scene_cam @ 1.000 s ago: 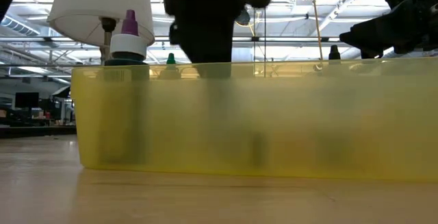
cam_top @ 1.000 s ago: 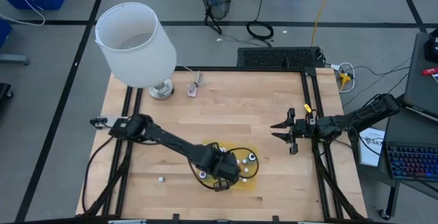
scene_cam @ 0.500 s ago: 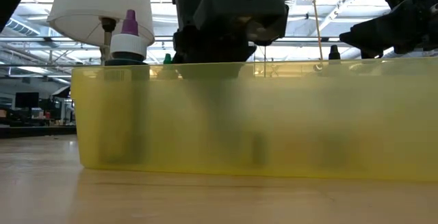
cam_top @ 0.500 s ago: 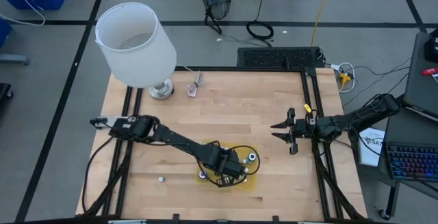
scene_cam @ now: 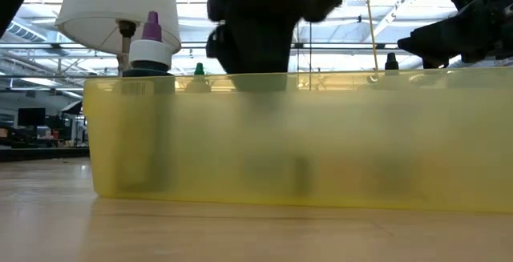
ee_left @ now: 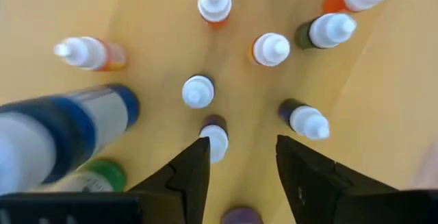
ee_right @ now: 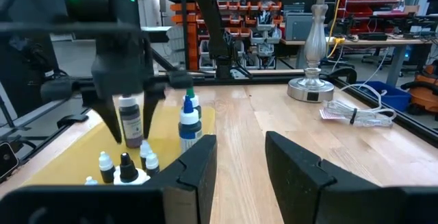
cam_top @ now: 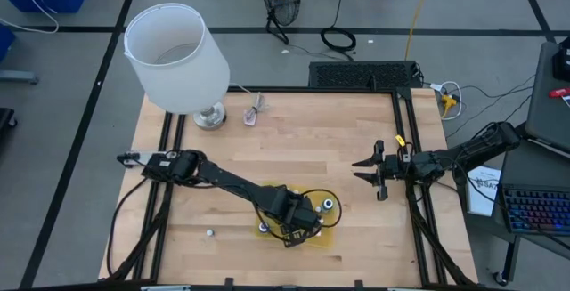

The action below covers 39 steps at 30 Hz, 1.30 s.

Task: Pick & Place food coloring
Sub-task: Put the small purple food coloring bottle into the yellow container, then put the small dark blue food coloring bottle into the yellow container

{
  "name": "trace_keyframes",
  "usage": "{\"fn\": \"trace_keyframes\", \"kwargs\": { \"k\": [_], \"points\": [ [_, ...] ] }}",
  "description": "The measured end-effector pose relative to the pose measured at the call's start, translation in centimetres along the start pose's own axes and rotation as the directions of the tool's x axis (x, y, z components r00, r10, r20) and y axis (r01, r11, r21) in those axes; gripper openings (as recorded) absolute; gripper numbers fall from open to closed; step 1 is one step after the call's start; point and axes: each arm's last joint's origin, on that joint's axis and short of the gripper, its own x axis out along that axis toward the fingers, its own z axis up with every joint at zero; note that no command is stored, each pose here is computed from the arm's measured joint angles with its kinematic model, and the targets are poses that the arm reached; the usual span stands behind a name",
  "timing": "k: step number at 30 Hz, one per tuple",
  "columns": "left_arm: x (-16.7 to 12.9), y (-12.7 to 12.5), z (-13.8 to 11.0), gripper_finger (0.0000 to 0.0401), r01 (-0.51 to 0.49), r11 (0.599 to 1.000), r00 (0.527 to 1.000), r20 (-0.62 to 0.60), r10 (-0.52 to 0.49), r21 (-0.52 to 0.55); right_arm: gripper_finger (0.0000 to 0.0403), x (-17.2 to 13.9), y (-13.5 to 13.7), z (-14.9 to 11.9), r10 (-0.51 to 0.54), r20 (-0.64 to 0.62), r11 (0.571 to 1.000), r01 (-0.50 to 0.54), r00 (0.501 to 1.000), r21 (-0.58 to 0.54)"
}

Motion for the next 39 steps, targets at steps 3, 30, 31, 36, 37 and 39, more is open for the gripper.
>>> {"fn": "trace_keyframes", "kwargs": {
  "k": [3, 30, 31, 36, 37, 39],
  "points": [
    [-1.7, 0.0, 0.2, 0.0171, -0.023, 1.000, 1.000, 0.000, 0.023, 0.007, 0.0114, 0.0, 0.0, 0.0, 0.000, 0.000, 1.000, 0.000, 1.000, 0.000],
    [-6.2, -6.8, -14.3, 0.0219, -0.289, 0.933, 0.949, -0.191, 0.250, -0.215, 0.0114, 0.0, 0.0, 0.0, 0.000, 0.003, 1.000, 0.000, 1.000, 0.001],
    [-5.9, -6.3, -14.9, 0.0229, -0.320, 0.919, 0.938, -0.211, 0.274, -0.230, 0.0114, 0.0, 0.0, 0.0, 0.000, 0.002, 1.000, 0.000, 1.000, 0.001],
    [-5.4, -3.9, -16.9, 0.0263, -0.377, 0.867, 0.918, -0.257, 0.303, -0.325, 0.0114, 0.0, 0.0, 0.0, 0.000, 0.000, 1.000, 0.000, 1.000, 0.000],
    [-5.3, -3.6, -17.1, 0.0266, -0.355, 0.873, 0.927, -0.248, 0.281, -0.336, 0.0114, 0.0, 0.0, 0.0, 0.000, -0.003, 1.000, 0.000, 1.000, -0.001],
    [-5.5, -3.0, -17.6, 0.0268, -0.293, 0.886, 0.949, -0.221, 0.224, -0.359, 0.0114, 0.0, 0.0, 0.0, 0.000, -0.002, 1.000, 0.000, 1.000, -0.001]
  ]
}}
